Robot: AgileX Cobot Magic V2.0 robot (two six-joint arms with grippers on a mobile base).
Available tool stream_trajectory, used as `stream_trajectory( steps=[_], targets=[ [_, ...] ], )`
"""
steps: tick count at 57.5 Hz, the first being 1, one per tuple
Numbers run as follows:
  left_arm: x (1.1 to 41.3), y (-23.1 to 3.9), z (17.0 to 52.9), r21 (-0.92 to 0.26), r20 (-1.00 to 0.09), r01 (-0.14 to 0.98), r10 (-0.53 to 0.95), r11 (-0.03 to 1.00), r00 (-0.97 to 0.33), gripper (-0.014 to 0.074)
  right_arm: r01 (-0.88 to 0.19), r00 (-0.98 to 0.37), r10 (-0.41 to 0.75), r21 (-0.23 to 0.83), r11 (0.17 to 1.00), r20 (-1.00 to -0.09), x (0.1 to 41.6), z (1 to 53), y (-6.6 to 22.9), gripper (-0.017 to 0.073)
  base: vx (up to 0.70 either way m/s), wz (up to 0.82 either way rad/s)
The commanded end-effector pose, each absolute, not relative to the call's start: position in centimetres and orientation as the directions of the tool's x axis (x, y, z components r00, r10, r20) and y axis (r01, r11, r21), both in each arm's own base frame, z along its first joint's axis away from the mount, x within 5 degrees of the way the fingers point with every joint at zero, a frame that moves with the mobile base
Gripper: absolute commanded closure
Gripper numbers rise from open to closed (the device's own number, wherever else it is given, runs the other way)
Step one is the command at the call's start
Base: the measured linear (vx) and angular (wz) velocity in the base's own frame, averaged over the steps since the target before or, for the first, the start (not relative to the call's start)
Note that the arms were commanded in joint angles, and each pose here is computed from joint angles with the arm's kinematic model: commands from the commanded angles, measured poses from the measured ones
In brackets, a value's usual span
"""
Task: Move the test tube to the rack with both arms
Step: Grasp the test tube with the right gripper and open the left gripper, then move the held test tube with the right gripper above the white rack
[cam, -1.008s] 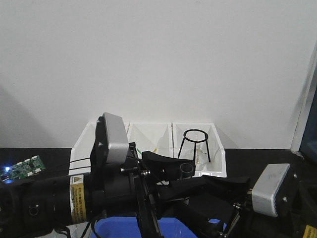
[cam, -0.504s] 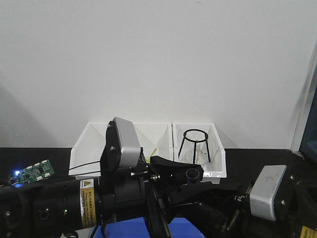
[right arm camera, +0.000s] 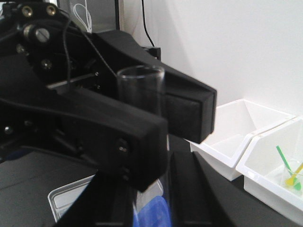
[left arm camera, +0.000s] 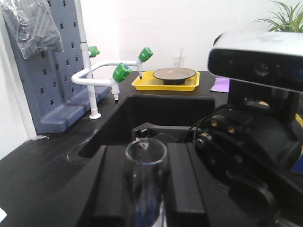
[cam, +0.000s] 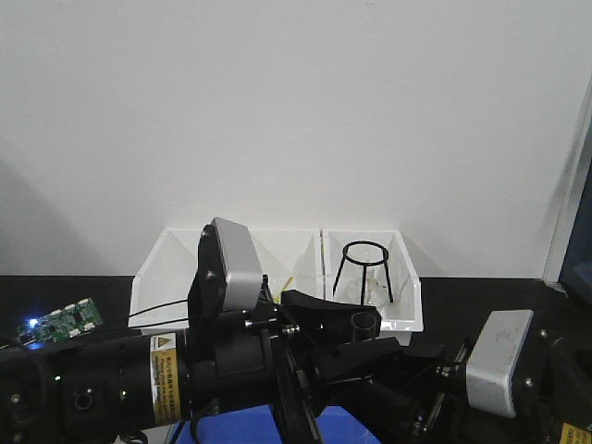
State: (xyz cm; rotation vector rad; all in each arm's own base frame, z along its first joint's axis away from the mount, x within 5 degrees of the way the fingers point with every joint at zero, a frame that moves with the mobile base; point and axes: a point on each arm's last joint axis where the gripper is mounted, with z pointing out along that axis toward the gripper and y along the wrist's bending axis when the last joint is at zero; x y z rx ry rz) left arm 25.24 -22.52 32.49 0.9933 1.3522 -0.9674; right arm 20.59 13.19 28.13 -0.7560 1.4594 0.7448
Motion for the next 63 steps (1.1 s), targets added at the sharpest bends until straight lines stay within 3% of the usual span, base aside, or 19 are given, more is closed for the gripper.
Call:
stream_trajectory(
  steps=[1, 8, 14, 24, 29, 35, 47, 53, 63],
  targets=[
    [24.5, -22.3, 35.1, 0.009, -0.997, 0.959, -0.069, 0.285, 0.030, 0.0306, -0.819, 0.046, 0.089, 0.013, 0.574, -0.995, 20.6, 30.3, 13.1, 0.0571, 0.00, 0.00],
    [24.1, -22.1, 35.7, 0.013, -0.996, 0.958, -0.082, 0.285, 0.038, 0.0165, -0.809, 0.036, 0.076, 0.015, 0.588, -0.996, 20.8, 30.2, 13.0, 0.0571, 0.00, 0.00],
    [23.4, -21.3, 37.2, 0.044, -0.993, 0.950, -0.095, 0.310, 0.077, 0.0096, -0.791, 0.019, 0.064, 0.024, 0.612, -0.998, 21.0, 30.0, 12.8, 0.0571, 0.00, 0.00],
    [21.5, -19.2, 40.4, 0.120, -0.982, 0.900, -0.083, 0.420, 0.169, 0.0085, -0.722, 0.017, 0.010, -0.005, 0.692, -1.000, 21.7, 29.6, 12.2, 0.0570, 0.00, 0.00],
    [20.3, -17.6, 42.2, 0.149, -0.975, 0.852, -0.072, 0.503, 0.213, 0.0120, -0.667, 0.032, -0.005, -0.025, 0.745, -0.999, 22.1, 29.4, 11.7, 0.0568, 0.00, 0.00],
    [19.0, -15.6, 43.9, 0.162, -0.968, 0.775, -0.054, 0.611, 0.245, 0.0229, -0.585, 0.074, 0.006, -0.038, 0.810, -0.997, 22.4, 29.2, 10.8, 0.0566, 0.00, 0.00],
    [17.0, -11.3, 44.5, 0.132, -0.977, 0.568, 0.011, 0.812, 0.211, 0.0603, -0.283, 0.255, 0.032, -0.043, 0.958, -0.967, 21.3, 27.3, 7.3, 0.0567, 0.00, 0.00],
    [16.3, -9.4, 43.6, 0.111, -0.987, 0.461, 0.042, 0.880, 0.158, 0.0603, -0.168, 0.258, 0.037, -0.007, 0.986, -0.965, 20.5, 26.0, 5.8, 0.0567, 0.00, 0.00],
    [15.8, -8.0, 42.5, 0.106, -0.992, 0.375, 0.071, 0.921, 0.105, 0.0602, -0.134, 0.268, -0.008, -0.045, 0.990, -0.963, 20.0, 25.4, 5.4, 0.0567, 0.00, 0.00]
  ],
)
